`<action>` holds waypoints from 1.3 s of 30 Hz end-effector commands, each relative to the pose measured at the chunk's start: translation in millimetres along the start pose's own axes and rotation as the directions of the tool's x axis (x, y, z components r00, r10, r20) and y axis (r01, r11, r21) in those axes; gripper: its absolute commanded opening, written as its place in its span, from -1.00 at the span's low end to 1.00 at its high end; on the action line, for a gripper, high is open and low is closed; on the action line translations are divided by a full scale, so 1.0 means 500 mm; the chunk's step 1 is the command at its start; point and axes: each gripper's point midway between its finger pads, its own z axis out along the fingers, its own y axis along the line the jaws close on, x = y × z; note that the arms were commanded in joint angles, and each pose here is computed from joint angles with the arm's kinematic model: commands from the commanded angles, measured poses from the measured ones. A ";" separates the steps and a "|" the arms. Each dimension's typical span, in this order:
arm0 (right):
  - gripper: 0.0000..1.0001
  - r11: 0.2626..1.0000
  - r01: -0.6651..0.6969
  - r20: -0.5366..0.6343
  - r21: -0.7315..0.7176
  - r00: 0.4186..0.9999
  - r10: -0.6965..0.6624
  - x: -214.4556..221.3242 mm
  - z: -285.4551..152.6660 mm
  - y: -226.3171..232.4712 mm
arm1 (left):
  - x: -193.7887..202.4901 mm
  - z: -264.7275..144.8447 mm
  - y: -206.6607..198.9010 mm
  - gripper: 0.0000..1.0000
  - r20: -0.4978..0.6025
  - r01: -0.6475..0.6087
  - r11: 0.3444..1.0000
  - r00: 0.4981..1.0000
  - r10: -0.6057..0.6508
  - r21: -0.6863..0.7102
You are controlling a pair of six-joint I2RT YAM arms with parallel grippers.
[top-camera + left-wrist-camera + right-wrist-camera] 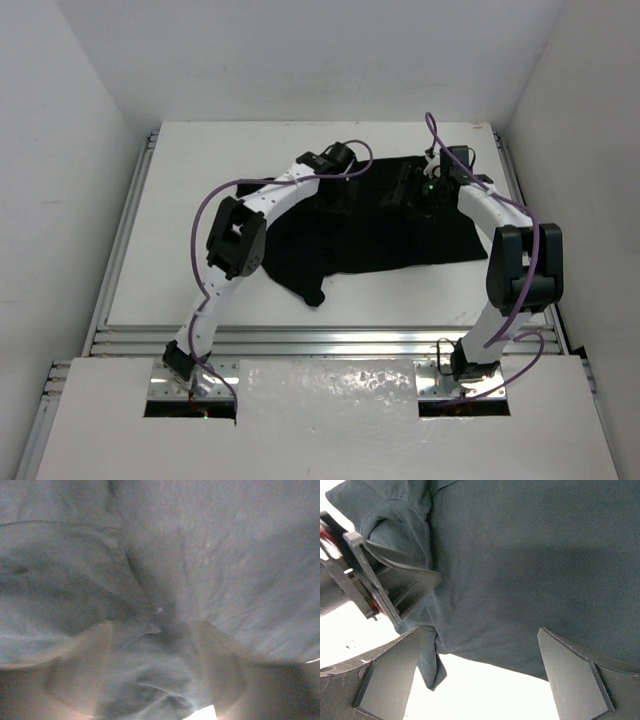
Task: Fold and stack the t-shirts
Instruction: Fold the tshirt
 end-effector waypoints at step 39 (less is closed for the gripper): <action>-1.00 0.866 -0.178 0.074 0.467 0.984 0.162 -0.241 0.170 -0.459 | -0.071 0.086 0.623 -1.00 0.287 0.670 0.647 0.742 -0.606 -0.364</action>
